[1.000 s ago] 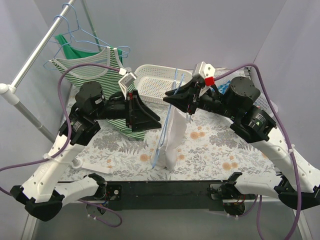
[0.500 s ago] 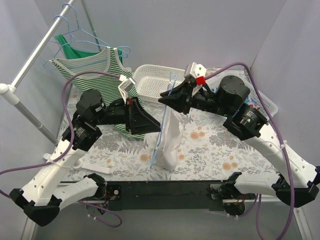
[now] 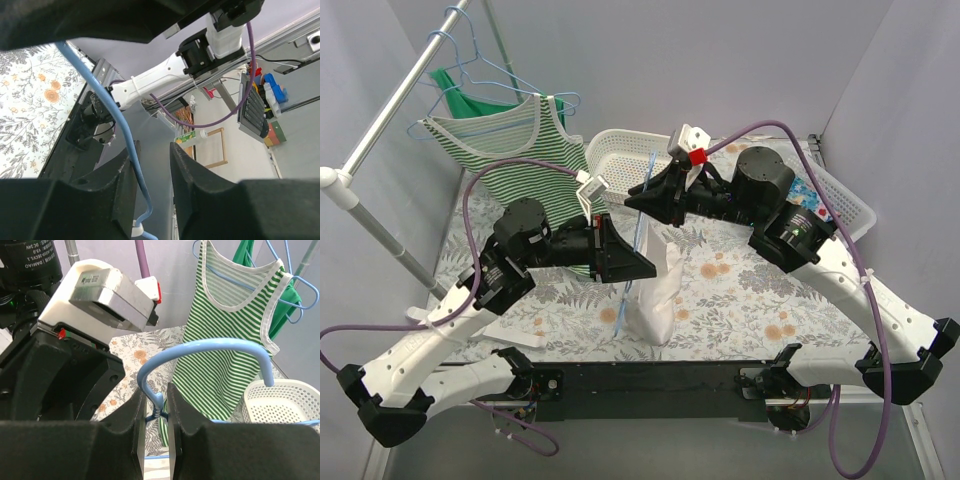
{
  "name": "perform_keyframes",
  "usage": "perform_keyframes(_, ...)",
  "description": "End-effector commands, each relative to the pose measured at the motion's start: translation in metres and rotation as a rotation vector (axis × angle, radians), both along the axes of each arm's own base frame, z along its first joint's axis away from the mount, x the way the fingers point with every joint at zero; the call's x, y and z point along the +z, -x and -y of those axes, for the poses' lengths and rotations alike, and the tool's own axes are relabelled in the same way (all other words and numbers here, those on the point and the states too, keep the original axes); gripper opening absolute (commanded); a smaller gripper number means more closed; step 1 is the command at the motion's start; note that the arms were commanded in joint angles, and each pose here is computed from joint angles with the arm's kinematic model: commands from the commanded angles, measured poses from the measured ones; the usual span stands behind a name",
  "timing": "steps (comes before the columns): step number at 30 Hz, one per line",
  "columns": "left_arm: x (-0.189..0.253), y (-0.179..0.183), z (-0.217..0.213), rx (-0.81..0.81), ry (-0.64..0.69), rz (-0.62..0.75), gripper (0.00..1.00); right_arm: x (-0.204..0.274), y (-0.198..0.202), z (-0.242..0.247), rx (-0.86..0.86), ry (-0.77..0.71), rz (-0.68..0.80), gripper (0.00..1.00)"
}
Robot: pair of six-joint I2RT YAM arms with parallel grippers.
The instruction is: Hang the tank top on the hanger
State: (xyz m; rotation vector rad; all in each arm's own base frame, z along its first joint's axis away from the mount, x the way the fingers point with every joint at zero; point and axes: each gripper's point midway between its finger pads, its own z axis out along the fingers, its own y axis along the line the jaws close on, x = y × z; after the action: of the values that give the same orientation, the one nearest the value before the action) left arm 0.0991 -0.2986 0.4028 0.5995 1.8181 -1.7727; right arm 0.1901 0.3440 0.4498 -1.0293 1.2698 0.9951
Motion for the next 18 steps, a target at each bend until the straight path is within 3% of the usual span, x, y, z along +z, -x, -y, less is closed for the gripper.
perform_keyframes(1,0.004,-0.001,-0.004,0.053,0.026,0.012,0.22,0.04,0.007,0.004,0.012,-0.094,0.079,0.01)
perform_keyframes(6,0.004,-0.006,-0.006,0.103,0.045,-0.002,0.0,0.037,0.008,0.003,0.024,-0.091,0.067,0.01)
perform_keyframes(12,0.009,-0.009,-0.007,0.143,0.095,-0.025,0.0,0.033,0.012,0.002,0.043,-0.091,0.052,0.02)
perform_keyframes(18,0.015,-0.004,-0.013,0.17,0.206,-0.036,0.0,0.023,0.016,0.004,0.052,-0.086,0.021,0.29)
